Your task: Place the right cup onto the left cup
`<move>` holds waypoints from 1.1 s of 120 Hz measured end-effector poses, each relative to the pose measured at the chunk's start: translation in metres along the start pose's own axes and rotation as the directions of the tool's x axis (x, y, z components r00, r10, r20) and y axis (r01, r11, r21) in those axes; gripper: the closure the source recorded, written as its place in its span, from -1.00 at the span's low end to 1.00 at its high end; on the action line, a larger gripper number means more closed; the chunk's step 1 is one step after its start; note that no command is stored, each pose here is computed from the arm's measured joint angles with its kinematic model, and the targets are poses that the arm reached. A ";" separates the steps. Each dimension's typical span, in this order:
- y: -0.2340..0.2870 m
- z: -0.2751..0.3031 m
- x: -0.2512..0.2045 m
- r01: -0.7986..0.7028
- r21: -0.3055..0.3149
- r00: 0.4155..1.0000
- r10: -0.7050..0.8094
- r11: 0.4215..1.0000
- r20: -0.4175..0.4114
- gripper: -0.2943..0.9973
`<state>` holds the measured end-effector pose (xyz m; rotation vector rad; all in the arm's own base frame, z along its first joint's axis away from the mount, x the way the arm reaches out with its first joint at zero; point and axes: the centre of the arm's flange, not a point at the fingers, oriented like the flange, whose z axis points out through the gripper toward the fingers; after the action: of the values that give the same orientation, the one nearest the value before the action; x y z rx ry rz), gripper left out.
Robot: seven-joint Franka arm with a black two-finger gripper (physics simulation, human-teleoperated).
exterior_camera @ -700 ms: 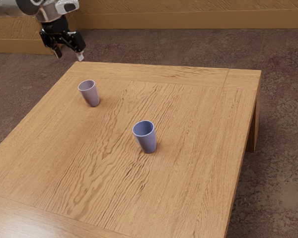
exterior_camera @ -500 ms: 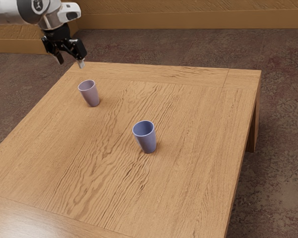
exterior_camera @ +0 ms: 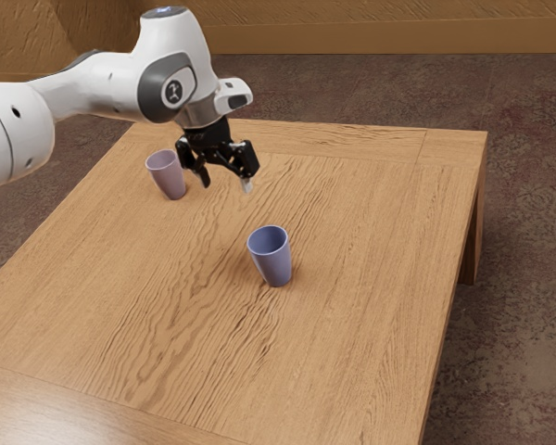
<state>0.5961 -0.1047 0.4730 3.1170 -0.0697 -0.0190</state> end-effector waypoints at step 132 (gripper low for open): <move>0.100 0.103 -0.003 0.208 -0.002 0.975 -0.207 0.978 0.084 -0.49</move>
<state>0.5871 -0.2064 0.3726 3.0963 0.2538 -0.1526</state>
